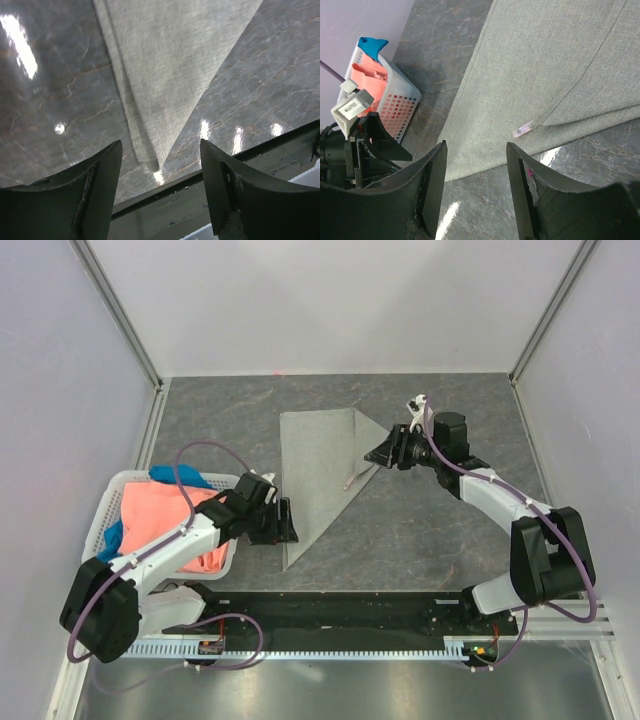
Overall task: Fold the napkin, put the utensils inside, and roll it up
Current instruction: Fold the napkin
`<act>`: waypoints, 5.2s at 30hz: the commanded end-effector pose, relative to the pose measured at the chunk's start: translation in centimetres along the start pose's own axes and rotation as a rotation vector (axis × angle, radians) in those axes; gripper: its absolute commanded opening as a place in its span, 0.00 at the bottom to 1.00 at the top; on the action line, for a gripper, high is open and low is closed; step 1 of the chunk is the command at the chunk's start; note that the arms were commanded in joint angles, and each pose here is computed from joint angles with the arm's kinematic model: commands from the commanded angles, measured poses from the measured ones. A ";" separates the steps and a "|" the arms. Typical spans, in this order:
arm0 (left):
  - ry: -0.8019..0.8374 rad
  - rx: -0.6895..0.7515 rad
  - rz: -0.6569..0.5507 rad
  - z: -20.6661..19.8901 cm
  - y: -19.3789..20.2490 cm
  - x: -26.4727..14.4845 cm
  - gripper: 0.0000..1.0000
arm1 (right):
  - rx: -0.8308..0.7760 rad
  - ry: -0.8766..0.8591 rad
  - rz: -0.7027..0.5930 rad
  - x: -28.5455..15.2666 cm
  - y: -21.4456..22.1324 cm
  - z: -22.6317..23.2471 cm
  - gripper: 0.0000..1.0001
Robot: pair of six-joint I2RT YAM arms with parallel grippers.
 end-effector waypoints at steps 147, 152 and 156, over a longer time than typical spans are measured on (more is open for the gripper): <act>0.508 0.393 -0.200 -21.9 -25.2 15.5 0.02 | 0.022 0.409 -0.074 -4.9 2.0 -5.4 0.60; 0.500 0.391 -0.188 -21.5 -25.2 16.7 0.02 | 0.024 0.410 -0.075 -5.1 2.1 -5.3 0.60; 0.493 0.380 -0.178 -21.3 -25.0 17.4 0.02 | 0.028 0.413 -0.080 -5.2 2.2 -5.3 0.60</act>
Point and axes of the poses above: each gripper's point midway between its finger pads, its own x axis out along the fingers, its own z axis along the line the jaws close on, y = z × x, the point moved 10 cm from there along -x, back along the fingers, and after that the axes turned 6 degrees about -x, right-handed, at the moved point
